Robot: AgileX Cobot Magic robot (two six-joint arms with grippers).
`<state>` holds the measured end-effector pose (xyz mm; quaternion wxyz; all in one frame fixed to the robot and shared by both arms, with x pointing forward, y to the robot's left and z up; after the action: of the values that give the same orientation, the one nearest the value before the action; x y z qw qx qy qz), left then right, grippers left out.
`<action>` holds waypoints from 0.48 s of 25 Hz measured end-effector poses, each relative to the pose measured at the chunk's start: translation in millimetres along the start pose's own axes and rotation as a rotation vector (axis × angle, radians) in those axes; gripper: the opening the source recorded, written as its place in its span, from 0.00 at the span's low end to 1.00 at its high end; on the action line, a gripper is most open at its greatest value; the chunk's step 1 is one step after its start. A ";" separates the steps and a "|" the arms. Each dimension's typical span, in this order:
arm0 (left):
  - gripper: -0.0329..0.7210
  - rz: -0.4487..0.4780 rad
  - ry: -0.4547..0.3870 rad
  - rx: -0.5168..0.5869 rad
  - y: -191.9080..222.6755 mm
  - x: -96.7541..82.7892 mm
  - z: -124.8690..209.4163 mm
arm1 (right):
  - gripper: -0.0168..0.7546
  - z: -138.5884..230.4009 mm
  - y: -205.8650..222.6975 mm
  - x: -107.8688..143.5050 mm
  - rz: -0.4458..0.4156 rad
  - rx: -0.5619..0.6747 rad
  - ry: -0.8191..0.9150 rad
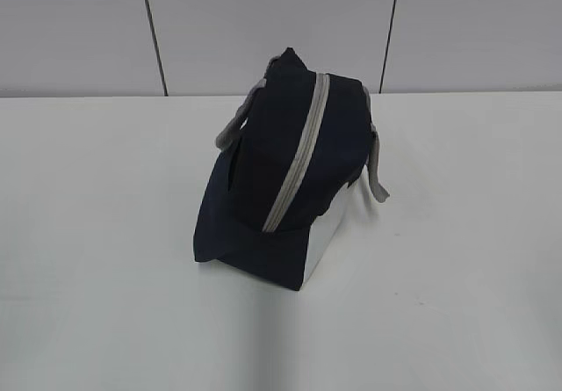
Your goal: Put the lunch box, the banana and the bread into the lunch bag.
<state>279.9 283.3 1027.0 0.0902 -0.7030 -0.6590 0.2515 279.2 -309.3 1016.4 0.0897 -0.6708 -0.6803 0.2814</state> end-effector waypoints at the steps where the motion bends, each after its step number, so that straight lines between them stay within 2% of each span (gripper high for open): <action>1: 0.39 0.000 0.000 0.000 0.0 0.0 0.0 | 0.69 0.2 0.0 0.1 0.000 0.002 0.000; 12: 0.37 0.000 0.000 0.000 0.0 0.0 0.0 | 0.69 0.2 0.0 0.1 0.000 0.002 0.000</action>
<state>279.9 283.3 1027.0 0.0902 -0.7030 -0.6590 0.2515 279.1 -309.3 1016.2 0.0903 -0.6706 -0.6802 0.2819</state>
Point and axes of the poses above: a point on each arm's last joint axis where the gripper is mounted, y pointing out along that axis toward the gripper, x along the wrist's bending axis when the last joint is at zero, z = x × y, the point moved 6 cm from there along y, pointing out along that axis toward the gripper, and after that the axes turned 11 degrees about -y, right-handed, at the moved point
